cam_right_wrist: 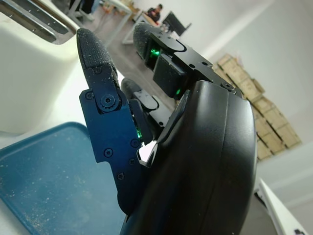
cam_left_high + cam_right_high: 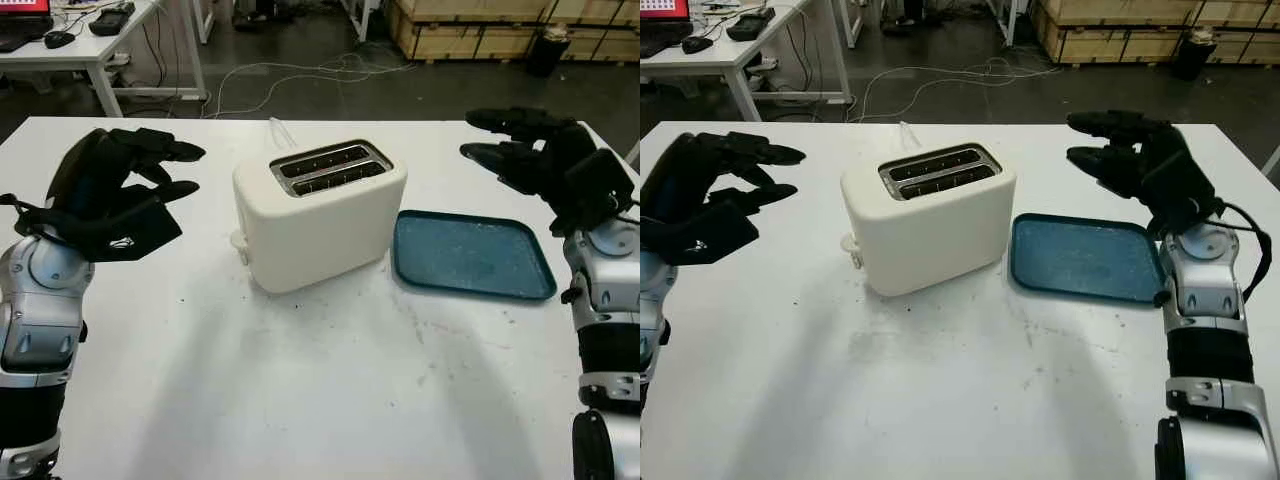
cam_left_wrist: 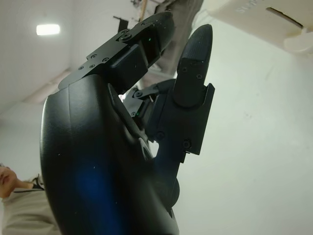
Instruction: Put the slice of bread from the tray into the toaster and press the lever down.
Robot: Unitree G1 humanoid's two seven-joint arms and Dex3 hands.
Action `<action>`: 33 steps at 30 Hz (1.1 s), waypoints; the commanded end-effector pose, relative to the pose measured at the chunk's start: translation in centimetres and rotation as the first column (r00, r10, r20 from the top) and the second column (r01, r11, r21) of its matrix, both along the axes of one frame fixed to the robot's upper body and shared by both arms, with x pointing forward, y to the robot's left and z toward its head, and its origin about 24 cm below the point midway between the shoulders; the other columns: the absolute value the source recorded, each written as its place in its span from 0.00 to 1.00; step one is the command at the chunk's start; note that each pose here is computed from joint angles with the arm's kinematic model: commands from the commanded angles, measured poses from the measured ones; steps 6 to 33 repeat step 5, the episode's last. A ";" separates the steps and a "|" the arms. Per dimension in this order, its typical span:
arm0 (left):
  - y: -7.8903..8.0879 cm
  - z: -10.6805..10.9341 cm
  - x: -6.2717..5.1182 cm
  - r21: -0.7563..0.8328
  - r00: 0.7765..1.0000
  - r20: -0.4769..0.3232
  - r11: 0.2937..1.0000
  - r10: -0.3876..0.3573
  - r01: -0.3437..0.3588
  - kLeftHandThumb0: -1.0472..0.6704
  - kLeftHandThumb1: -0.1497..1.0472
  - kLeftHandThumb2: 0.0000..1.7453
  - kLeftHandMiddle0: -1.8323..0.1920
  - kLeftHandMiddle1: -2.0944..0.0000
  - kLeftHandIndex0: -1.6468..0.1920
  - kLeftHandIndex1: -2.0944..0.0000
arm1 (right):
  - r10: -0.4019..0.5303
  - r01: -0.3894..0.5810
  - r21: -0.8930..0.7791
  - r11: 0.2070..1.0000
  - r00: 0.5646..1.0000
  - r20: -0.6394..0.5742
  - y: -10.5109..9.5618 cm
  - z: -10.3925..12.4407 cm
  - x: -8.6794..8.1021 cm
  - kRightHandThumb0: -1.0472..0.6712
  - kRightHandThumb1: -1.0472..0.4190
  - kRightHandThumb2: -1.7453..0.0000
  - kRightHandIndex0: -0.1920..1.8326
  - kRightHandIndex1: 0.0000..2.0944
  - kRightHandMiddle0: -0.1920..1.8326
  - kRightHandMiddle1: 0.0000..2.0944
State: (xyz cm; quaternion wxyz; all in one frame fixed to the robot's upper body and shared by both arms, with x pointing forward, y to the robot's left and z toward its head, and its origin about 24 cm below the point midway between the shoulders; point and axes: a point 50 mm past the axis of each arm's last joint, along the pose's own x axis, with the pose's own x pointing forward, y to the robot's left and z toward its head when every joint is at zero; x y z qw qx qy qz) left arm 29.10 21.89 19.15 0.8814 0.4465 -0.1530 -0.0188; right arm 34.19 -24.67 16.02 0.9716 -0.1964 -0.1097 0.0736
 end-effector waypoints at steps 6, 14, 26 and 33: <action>-0.5 -0.1 0.1 -0.032 1.000 0.013 0.999 -0.006 0.006 0.35 0.84 0.00 0.55 0.49 0.36 0.95 | 0.021 -0.021 -0.021 1.000 0.999 0.032 0.6 0.8 0.6 0.26 0.16 1.00 0.58 0.01 0.53 0.00; -0.5 -0.1 0.1 -0.032 1.000 0.013 0.999 -0.006 0.006 0.35 0.84 0.00 0.55 0.49 0.36 0.95 | 0.021 -0.021 -0.021 1.000 0.999 0.032 0.6 0.8 0.6 0.26 0.16 1.00 0.58 0.01 0.53 0.00; -0.5 -0.1 0.1 -0.032 1.000 0.013 0.999 -0.006 0.006 0.35 0.84 0.00 0.55 0.49 0.36 0.95 | 0.021 -0.021 -0.021 1.000 0.999 0.032 0.6 0.8 0.6 0.26 0.16 1.00 0.58 0.01 0.53 0.00; -0.5 -0.1 0.1 -0.032 1.000 0.013 0.999 -0.006 0.006 0.35 0.84 0.00 0.55 0.49 0.36 0.95 | 0.021 -0.021 -0.021 1.000 0.999 0.032 0.6 0.8 0.6 0.26 0.16 1.00 0.58 0.01 0.53 0.00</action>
